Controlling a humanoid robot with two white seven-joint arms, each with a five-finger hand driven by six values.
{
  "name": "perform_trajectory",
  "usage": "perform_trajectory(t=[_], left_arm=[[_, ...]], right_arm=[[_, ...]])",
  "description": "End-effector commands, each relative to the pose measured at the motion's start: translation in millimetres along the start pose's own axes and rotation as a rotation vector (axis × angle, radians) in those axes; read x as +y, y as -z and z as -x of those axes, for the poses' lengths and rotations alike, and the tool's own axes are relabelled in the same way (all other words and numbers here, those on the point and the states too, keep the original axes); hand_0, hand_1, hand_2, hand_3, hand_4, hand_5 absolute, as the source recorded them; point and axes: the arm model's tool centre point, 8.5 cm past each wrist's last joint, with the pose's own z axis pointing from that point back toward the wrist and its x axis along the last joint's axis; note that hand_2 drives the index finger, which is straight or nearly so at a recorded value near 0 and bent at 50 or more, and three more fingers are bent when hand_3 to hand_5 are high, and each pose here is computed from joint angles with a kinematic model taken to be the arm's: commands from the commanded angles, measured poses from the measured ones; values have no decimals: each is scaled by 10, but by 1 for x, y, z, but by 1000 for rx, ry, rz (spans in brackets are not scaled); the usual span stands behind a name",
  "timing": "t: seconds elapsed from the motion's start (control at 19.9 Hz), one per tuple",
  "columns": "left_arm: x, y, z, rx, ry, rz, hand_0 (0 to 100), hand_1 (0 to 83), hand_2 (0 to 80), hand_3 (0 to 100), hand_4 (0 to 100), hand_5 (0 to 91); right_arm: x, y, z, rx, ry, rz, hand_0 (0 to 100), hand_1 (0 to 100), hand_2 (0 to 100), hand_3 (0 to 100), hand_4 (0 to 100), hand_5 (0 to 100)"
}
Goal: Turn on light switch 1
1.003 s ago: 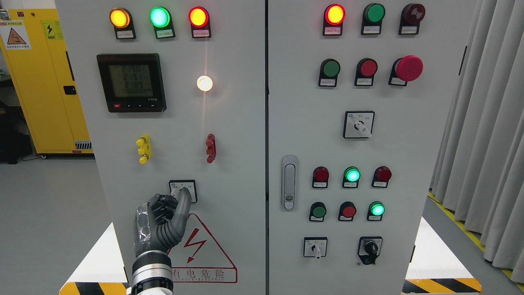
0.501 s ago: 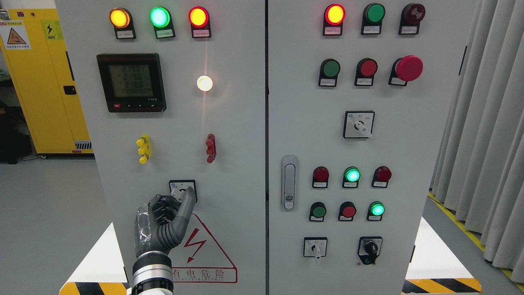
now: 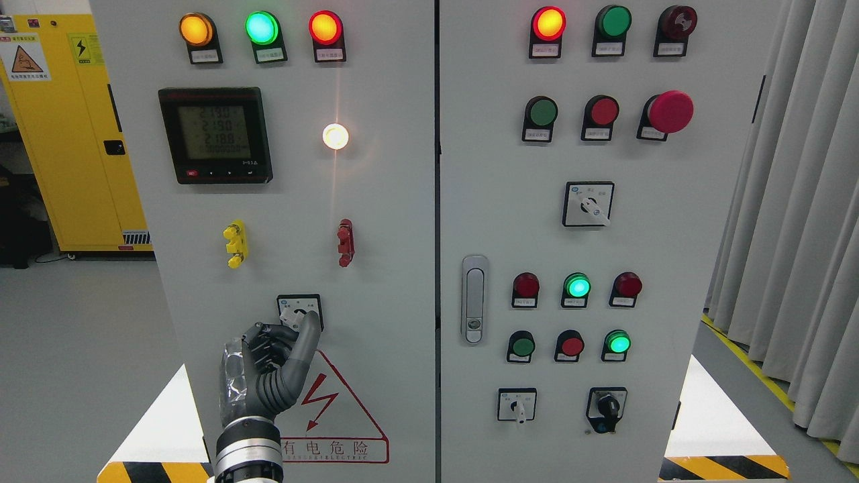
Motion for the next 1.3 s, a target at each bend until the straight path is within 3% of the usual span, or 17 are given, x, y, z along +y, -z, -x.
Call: perform_trajectory(t=[0.0,0.55,0.7,0.95,1.25], left_arm=[[4,-7,8,-7,1,-9,90,489,638,906,915,851],[24,-46,47,-68,-4,-6,57,483,658,918,917,856],[43,-73,84,-74,-33,-3,55,458,669,928,915,853],[83,-123,153,33,8,28,32,426,656,955,922,804],[132,-163,240,196,18,-32,8,403,627,863,951,827]], right_arm=[[0,0,1,8,28,2,0,500,40,0,0,0],[0,0,1,8,28,2,0,500,40,0,0,0],[0,0,1,8,28,2,0,500,40,0,0,0],[0,0,1,8,28,2,0,500,40,0,0,0],[0,0,1,8,28,2,0,500,40,0,0,0]])
